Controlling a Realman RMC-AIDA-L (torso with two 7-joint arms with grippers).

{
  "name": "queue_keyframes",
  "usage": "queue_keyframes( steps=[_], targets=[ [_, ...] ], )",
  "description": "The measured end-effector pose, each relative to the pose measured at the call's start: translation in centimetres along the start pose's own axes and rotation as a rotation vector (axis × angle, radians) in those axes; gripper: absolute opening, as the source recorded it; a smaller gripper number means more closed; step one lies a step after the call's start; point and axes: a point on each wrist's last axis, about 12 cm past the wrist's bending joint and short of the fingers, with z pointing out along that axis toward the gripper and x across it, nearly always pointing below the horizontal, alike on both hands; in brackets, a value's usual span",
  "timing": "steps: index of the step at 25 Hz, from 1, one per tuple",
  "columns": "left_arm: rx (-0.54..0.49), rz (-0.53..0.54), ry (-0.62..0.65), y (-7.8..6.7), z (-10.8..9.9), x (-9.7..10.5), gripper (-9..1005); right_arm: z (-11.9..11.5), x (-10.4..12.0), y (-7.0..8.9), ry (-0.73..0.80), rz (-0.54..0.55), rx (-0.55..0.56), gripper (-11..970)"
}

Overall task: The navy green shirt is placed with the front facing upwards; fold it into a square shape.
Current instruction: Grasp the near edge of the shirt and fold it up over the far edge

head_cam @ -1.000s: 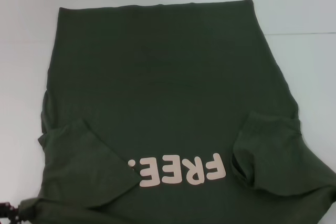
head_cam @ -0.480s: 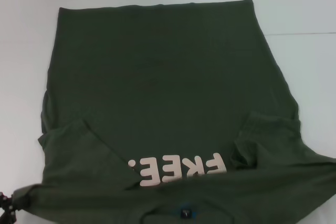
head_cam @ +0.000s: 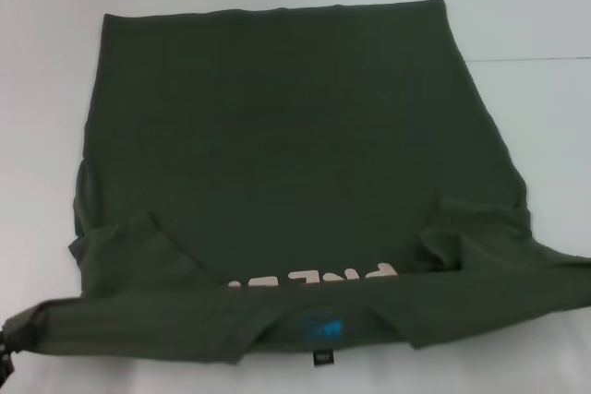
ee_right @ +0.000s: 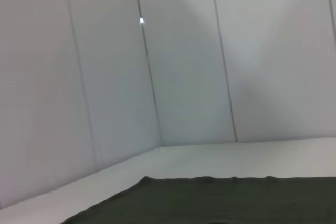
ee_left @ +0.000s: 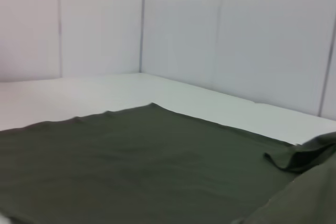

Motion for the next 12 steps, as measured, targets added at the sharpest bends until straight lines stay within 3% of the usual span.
queue_keyframes(
  steps=[6,12],
  targets=[
    [-0.058,-0.050,-0.013,0.9,0.6,0.0,90,1.3,0.0,-0.7,-0.012,0.010,0.039,40],
    [-0.093,-0.070,-0.020,2.4,3.7,-0.2,93,4.2,-0.3,-1.8,-0.001,0.025,0.034,41]
  ],
)
